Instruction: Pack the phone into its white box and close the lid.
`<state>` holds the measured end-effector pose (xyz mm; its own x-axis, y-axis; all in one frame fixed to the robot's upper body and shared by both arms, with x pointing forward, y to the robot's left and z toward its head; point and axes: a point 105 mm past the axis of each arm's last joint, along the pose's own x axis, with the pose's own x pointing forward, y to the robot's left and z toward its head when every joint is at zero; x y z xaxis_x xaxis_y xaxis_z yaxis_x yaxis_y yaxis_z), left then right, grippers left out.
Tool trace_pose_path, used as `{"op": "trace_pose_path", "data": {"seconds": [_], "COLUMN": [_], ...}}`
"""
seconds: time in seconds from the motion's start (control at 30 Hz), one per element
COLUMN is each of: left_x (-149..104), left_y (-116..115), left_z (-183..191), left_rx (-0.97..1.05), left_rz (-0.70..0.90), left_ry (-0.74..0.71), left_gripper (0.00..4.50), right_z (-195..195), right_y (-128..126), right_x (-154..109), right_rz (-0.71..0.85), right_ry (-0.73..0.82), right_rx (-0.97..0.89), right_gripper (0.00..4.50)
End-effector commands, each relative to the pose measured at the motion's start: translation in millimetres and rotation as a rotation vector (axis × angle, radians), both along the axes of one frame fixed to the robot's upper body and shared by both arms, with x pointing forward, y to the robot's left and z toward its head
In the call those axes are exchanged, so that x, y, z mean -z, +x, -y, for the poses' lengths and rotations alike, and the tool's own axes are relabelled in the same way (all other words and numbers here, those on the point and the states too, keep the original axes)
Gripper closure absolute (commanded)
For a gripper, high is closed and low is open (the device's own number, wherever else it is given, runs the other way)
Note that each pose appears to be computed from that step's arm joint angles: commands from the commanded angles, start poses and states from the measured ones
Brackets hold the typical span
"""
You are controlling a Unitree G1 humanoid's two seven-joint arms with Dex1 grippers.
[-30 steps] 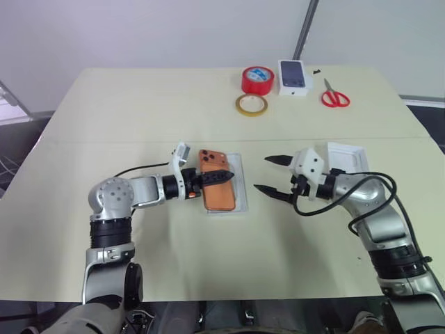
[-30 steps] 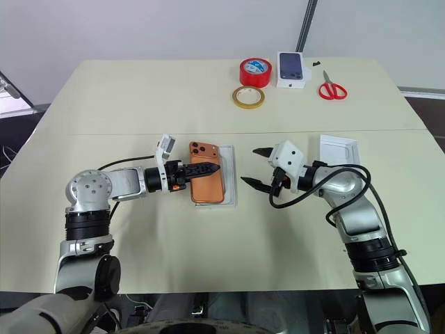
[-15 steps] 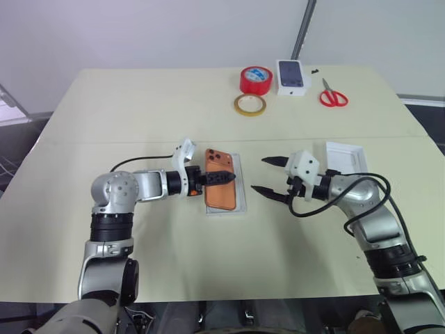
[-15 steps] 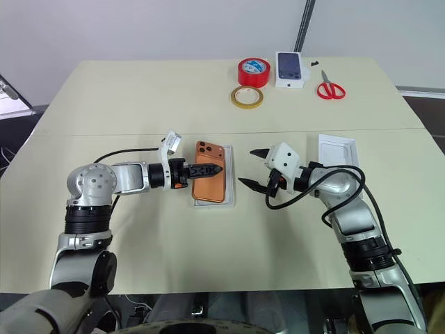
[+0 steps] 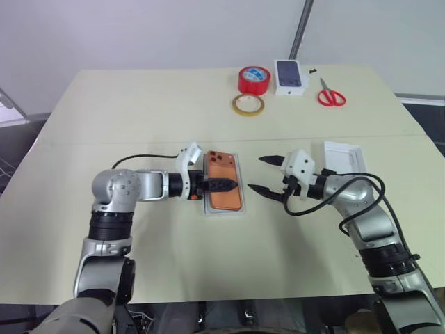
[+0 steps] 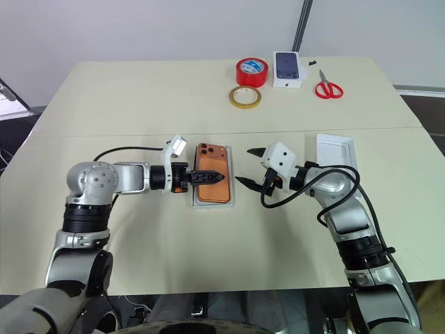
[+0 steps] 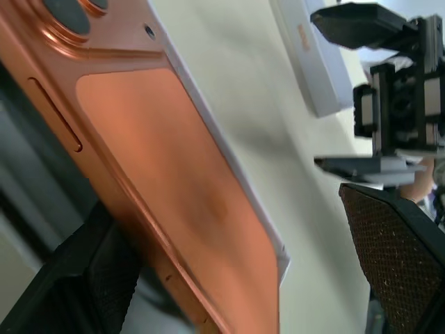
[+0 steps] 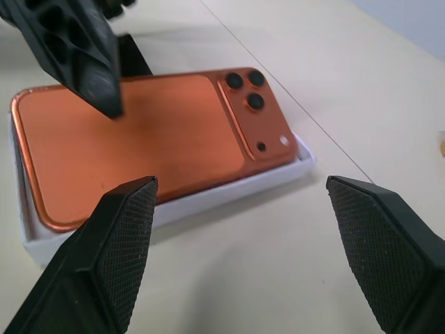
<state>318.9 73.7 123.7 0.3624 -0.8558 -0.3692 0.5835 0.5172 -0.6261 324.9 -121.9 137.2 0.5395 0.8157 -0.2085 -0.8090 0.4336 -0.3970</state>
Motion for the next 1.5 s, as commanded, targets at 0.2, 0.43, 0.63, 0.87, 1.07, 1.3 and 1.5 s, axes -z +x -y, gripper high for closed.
{"op": "trace_pose_path", "data": {"seconds": [0.2,0.43,0.63,0.87,1.07,1.3,1.5], "left_x": [-5.2,-15.5,-33.0,-29.1,-0.7,33.8,48.4], "left_y": [1.0,3.1,8.1,36.7,37.6,32.7,20.0], "left_z": [-12.5,-22.8,-48.2,-81.4,-83.7,-51.1,-13.6], "left_rx": [-0.029,-0.044,-0.085,-0.275,-0.175,-0.012,0.173], "left_rz": [0.000,0.074,0.172,0.333,0.556,0.632,0.545], "left_ry": [0.033,0.086,0.147,0.295,0.538,0.568,0.551], "left_gripper": [0.04,0.04,0.04,0.90,3.93,4.46,4.46], "right_z": [-1.7,-3.0,0.4,-0.3,3.2,-11.4,-9.9], "right_y": [0.3,0.8,1.2,5.2,15.1,17.5,9.4], "right_x": [-11.1,-11.0,-8.9,-5.8,4.0,30.6,37.5], "right_rz": [0.044,0.041,0.029,0.011,0.068,0.046,0.013], "right_ry": [0.017,0.021,0.021,0.014,-0.069,-0.182,-0.204], "right_rx": [-0.009,-0.010,0.002,0.007,0.055,0.051,0.015], "right_gripper": [0.42,0.42,0.42,1.29,4.36,4.50,4.50]}}
